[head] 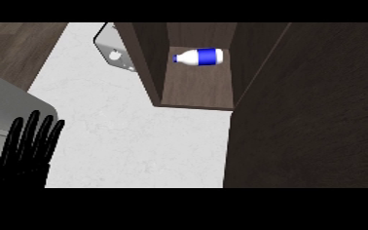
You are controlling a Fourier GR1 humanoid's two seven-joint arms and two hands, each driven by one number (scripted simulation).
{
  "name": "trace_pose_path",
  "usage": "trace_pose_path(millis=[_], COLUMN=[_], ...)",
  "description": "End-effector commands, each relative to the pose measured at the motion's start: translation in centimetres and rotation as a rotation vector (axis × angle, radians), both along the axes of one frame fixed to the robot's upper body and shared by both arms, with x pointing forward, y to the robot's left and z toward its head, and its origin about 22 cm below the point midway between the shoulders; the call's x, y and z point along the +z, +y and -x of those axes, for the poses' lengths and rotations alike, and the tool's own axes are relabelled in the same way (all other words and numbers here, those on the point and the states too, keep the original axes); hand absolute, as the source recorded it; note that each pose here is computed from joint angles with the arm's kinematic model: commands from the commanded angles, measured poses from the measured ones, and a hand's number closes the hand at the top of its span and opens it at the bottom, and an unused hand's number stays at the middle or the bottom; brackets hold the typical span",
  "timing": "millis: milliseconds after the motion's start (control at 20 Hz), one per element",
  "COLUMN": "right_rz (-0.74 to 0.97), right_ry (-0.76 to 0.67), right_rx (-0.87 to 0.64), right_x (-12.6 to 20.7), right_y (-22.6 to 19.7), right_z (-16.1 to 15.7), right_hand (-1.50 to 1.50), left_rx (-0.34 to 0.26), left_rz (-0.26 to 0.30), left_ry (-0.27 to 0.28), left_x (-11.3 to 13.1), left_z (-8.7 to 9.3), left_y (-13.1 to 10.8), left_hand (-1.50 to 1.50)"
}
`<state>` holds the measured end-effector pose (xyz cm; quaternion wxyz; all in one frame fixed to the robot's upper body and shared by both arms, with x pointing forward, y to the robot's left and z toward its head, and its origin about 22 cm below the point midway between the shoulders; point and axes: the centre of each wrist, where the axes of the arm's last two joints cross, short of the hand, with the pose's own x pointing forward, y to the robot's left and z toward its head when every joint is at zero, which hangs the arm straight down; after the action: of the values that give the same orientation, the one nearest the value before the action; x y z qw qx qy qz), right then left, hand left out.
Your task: Pick up the bottled water, place it into the cabinet and close the cabinet
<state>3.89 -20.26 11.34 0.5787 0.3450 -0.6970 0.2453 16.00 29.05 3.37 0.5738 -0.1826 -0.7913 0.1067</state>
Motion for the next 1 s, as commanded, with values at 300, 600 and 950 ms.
trace_pose_path(millis=[300, 600, 950], right_rz=[-0.048, -0.010, 0.132], right_ry=[-0.044, -0.069, -0.138], right_rx=[0.205, 0.221, 0.247], right_x=[2.0, 1.8, 1.7], right_y=[3.3, 3.4, 2.9], right_z=[-0.1, -1.2, -2.7], right_hand=[1.50, 1.50, 1.50], left_rx=[-0.073, -0.124, -0.157], left_rz=[-0.016, -0.030, -0.038], left_ry=[-0.009, -0.034, -0.042], left_x=[0.8, 2.2, 2.4], left_z=[0.9, 0.5, 0.3], left_y=[2.5, 3.3, 3.8], left_hand=[-1.50, -1.50, -1.50])
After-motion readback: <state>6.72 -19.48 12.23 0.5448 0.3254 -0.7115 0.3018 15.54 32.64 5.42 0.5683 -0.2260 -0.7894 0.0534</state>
